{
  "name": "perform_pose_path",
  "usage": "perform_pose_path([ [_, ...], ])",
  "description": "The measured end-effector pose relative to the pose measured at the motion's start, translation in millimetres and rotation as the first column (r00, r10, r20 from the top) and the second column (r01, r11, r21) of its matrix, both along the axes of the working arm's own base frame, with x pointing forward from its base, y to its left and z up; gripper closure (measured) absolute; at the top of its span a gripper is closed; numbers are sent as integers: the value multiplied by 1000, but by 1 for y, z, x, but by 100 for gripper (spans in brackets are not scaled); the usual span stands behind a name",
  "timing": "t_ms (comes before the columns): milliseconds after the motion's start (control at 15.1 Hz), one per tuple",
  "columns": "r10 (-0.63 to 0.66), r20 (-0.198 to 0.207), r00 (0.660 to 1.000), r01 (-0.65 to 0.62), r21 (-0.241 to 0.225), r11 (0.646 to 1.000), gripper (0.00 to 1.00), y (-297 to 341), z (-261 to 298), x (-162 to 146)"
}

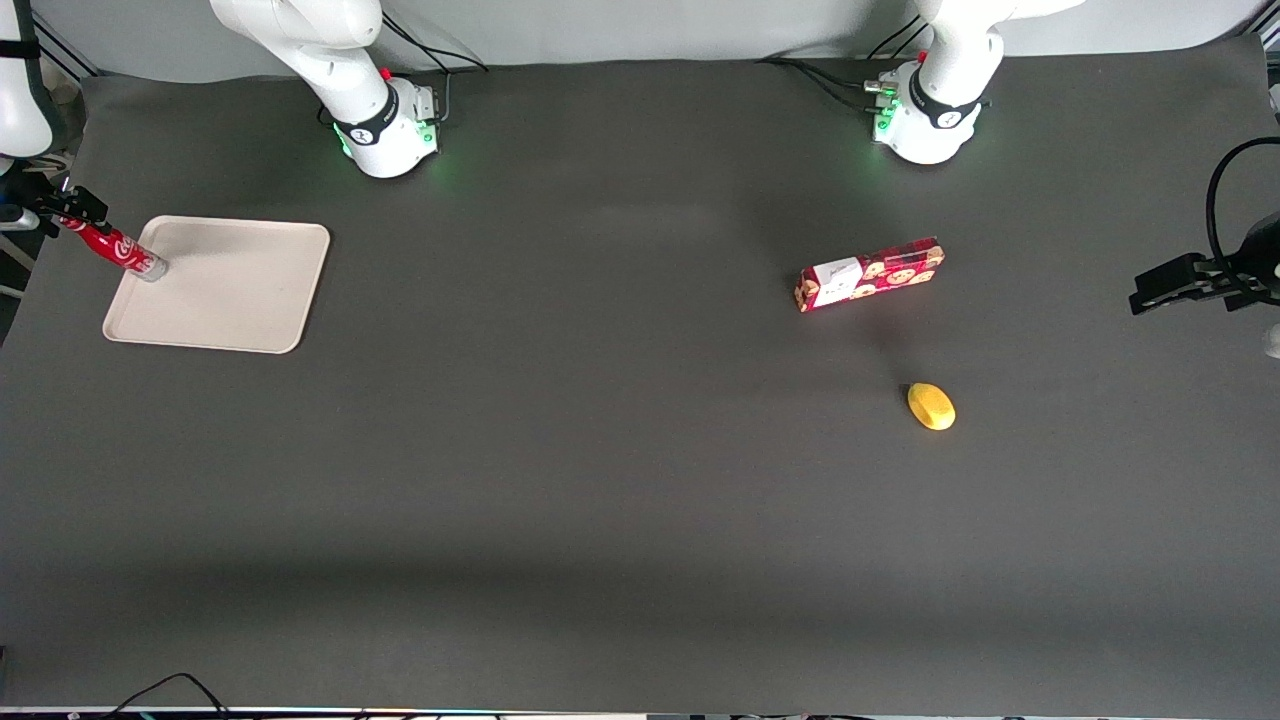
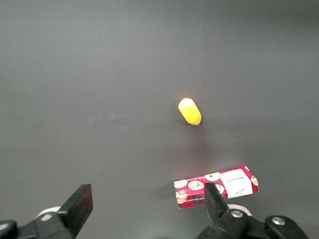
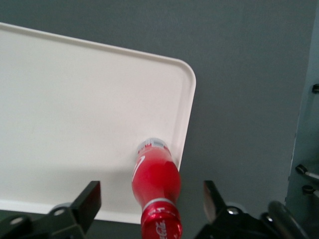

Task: Place coke bottle on tray
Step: 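Lower the bottle onto the tray's corner with the right gripper, then open the right gripper and raise it away from the bottle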

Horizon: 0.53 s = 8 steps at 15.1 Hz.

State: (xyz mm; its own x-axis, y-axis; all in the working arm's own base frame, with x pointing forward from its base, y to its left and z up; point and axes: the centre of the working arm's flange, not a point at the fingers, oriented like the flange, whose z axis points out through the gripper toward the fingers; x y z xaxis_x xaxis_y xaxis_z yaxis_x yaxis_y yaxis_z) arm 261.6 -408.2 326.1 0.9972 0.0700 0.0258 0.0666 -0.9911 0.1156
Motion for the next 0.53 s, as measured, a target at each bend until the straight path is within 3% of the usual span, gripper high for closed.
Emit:
perform_pose_path([
  [66,7,13,1000,-7,-5,1000,1,2,6,7],
  [199,0,42,999,0,-1,1000,0,12,29,33],
  [529,-6,46,999,6,15,1000,0,100,136,154],
])
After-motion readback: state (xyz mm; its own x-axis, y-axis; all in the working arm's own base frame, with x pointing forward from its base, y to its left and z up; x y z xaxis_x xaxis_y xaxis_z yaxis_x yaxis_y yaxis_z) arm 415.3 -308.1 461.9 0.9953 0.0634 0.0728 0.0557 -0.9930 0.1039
